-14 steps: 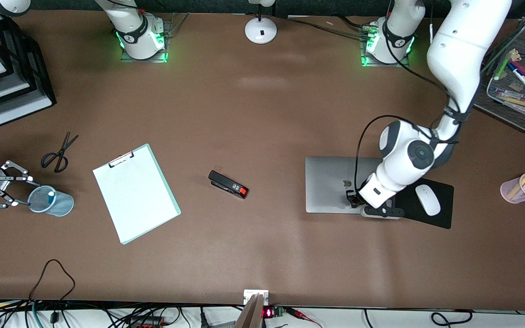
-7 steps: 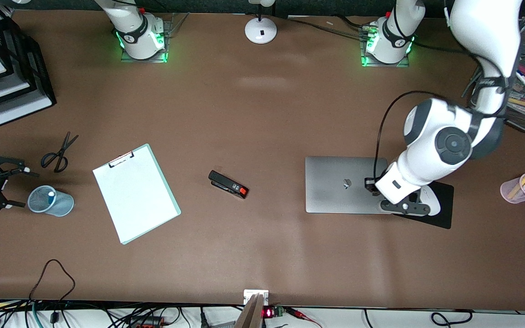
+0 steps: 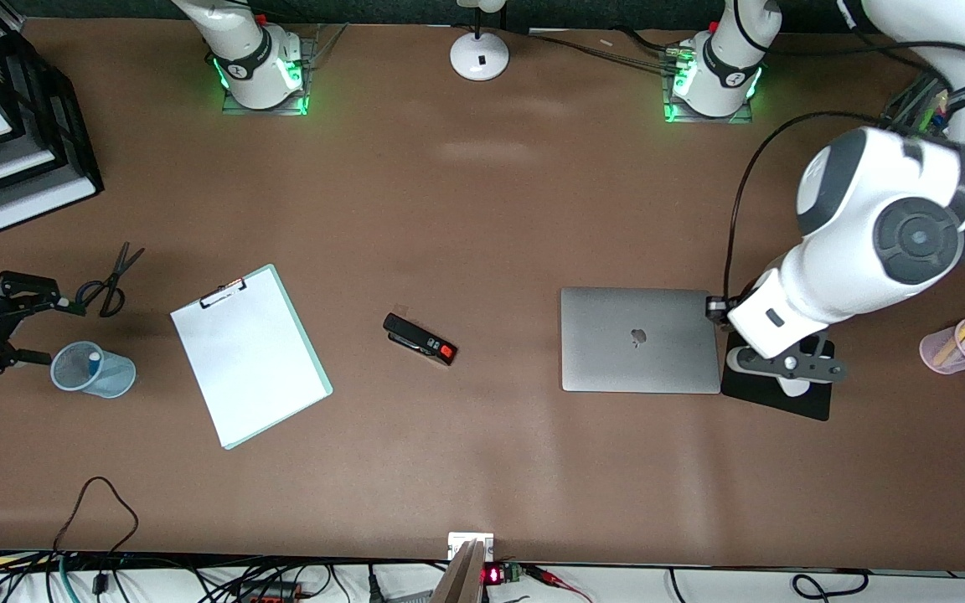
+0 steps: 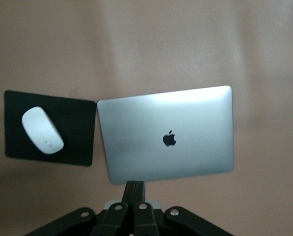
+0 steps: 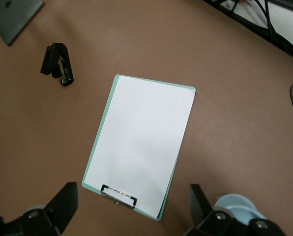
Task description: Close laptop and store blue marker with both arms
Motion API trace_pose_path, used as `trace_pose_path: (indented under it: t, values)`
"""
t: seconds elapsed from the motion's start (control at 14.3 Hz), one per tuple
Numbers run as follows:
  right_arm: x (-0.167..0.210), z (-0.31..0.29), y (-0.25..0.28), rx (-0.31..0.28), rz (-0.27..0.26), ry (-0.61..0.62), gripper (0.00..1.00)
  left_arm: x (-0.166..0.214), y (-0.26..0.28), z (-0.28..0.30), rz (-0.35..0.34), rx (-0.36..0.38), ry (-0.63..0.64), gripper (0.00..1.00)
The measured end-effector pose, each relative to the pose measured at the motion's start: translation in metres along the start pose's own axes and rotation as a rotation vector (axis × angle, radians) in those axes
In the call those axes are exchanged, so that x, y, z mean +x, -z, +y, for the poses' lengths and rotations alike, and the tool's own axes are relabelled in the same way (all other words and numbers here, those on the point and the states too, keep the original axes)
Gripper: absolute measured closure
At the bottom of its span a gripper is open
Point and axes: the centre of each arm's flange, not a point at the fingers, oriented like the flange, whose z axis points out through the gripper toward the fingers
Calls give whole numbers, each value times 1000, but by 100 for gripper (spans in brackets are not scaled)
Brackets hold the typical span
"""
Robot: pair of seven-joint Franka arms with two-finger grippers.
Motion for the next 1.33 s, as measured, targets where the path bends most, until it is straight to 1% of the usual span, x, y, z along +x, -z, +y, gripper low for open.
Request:
trace_pose_path:
  t: [0.14, 0.28, 0.35, 0.56, 0.63, 0.7, 0.77, 0.84, 0.98, 1.19, 1.33]
  values:
    - [19, -25, 6, -37, -65, -71, 0, -7, 24, -4, -23, 5, -23, 96]
    - [31, -46, 7, -51, -123, -148, 0, -19, 54, -7, -37, 10, -46, 93]
    - [37, -57, 7, -57, -150, -191, 0, -27, 70, -8, -35, 14, -52, 87]
    - [49, -88, 14, -100, -232, -301, 0, -46, 100, -8, -28, 24, -77, 58]
    - [52, -99, 19, -118, -257, -337, 0, -48, 102, -8, -27, 25, -82, 50]
    - [54, -111, 24, -135, -282, -373, 0, -49, 103, -8, -30, 26, -84, 39]
    - [56, -123, 29, -148, -303, -410, 0, -49, 102, -9, -38, 27, -84, 30]
    - [56, -133, 35, -162, -319, -444, 0, -51, 100, -10, -50, 28, -84, 19]
    - [55, -149, 48, -197, -332, -499, 0, -53, 100, -12, -67, 30, -82, 1]
    - [47, -172, 68, -257, -339, -540, 0, -54, 96, -24, -78, 34, -95, 0]
    - [40, -187, 79, -279, -335, -557, 0, -59, 91, -47, -63, 28, -108, 0]
